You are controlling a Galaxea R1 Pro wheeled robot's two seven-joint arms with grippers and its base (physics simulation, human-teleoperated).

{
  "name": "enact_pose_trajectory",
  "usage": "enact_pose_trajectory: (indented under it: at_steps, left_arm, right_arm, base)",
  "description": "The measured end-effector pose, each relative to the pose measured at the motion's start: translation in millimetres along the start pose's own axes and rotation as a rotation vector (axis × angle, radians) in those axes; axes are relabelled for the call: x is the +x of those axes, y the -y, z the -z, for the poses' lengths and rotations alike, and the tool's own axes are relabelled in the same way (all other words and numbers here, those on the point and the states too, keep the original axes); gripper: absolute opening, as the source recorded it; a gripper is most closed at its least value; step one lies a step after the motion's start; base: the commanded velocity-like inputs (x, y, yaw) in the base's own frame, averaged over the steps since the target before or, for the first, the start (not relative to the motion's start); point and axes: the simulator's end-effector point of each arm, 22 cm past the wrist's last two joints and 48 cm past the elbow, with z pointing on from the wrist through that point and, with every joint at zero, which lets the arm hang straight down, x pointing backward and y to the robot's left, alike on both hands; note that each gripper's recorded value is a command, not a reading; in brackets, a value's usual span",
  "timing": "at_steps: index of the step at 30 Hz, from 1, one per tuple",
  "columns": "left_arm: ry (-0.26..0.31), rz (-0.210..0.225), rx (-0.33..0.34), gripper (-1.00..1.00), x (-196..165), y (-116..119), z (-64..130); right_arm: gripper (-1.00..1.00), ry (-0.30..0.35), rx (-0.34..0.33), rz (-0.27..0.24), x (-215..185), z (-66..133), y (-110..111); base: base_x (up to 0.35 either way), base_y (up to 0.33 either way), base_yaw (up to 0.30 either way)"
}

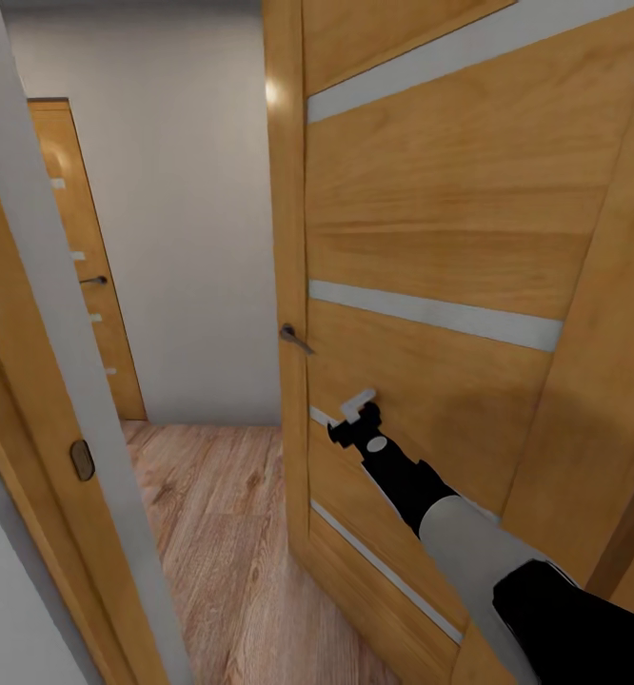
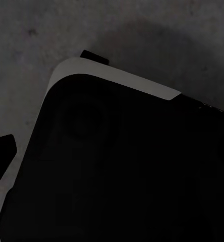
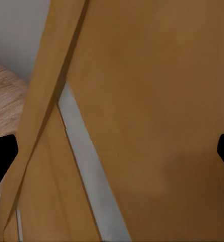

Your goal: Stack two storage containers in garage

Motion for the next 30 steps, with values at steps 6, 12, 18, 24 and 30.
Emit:
enact_pose_trajectory:
  at_steps: [6,12,18,24,30]
  left_arm:
    - [0.002,0.000,0.000,1.00,-1,0,0.0]
    - [0.003,0.000,-0.001,1.00,-1,-1,0.0]
    - [0.002,0.000,-0.002,1.00,0,-1,0.0]
    - [0.002,0.001,-0.003,1.00,0,-1,0.0]
    - [0.002,0.001,-0.003,1.00,0,-1,0.0]
  right_arm:
    - [1.00,0.019,0.005,0.003,-13,0.5,-7]
    - [1.00,0.006,0.021,0.039,-13,0.7,-8]
    - [1.00,-0.002,0.026,0.057,-12,0.8,-7]
    - [1.00,-0.001,0.027,0.058,-12,0.8,-7]
    - [1.00,-0.047,0.028,0.054,-4,1.3,-6]
  base:
    - [0.000,0.000,0.000]
    - [0.000,0.000,0.000]
    - [0.000,0.000,0.000]
    - [0.000,0.000,0.000]
    - [0.000,0.000,0.000]
